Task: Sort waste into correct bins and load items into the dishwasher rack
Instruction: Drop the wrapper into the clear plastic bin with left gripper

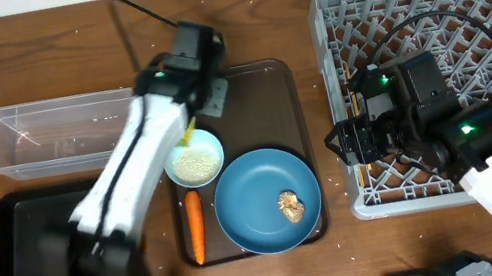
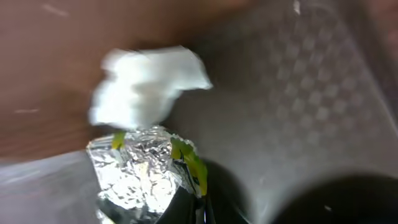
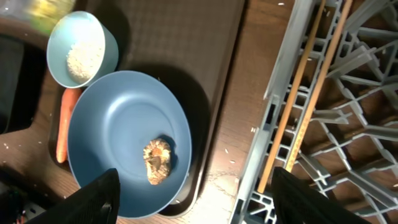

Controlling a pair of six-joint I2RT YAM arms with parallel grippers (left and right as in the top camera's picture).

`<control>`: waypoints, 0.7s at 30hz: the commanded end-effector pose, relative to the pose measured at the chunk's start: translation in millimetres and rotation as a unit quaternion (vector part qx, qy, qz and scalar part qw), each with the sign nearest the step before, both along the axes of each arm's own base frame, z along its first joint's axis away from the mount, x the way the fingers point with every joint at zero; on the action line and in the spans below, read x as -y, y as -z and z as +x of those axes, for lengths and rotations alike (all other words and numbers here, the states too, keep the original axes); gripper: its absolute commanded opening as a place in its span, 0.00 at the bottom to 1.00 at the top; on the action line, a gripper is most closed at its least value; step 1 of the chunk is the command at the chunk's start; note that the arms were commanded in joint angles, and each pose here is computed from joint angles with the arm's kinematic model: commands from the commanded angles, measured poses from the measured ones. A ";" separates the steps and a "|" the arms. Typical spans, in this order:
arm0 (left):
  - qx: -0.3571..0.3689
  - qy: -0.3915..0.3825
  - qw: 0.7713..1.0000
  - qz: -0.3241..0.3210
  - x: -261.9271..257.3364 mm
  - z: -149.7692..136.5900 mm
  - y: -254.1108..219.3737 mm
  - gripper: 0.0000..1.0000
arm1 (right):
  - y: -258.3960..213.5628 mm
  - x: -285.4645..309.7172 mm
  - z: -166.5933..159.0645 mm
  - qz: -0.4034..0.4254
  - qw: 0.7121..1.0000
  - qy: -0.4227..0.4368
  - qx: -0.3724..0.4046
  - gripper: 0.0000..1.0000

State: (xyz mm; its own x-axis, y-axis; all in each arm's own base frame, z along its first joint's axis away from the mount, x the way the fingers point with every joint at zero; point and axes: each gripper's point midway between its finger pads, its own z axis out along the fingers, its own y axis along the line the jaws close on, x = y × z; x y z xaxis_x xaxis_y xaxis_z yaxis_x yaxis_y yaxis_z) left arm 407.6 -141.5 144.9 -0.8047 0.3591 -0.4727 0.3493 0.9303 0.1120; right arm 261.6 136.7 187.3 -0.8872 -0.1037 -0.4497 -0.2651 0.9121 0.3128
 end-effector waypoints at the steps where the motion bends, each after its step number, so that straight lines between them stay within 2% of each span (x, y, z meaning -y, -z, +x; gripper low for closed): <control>1: 0.067 -0.029 0.996 0.043 -26.1 2.3 -51.6 0.06 | -1.7 -1.0 2.1 -0.004 1.000 0.001 0.007 0.71; 7: 0.050 -0.065 0.994 0.075 -64.0 0.7 -44.3 0.06 | -2.4 -1.4 3.3 -0.003 1.000 0.001 0.010 0.72; 10: 0.035 -0.118 0.990 0.067 -91.1 3.6 -32.8 0.06 | -2.1 -1.3 2.7 -0.004 1.000 0.001 0.008 0.72; 21: -0.023 -0.184 0.983 0.015 -136.4 17.1 14.9 0.06 | -2.1 -1.6 2.4 -0.001 1.000 0.003 0.006 0.72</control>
State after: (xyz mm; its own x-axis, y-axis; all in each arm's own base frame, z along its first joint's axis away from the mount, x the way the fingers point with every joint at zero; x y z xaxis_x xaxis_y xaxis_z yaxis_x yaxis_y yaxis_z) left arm 425.2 -5.2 149.9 -0.8817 0.1065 -0.4596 0.0239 0.9830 0.1820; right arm 264.3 136.3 188.3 -0.8820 -0.1015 -0.4602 -0.2654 0.9139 0.3071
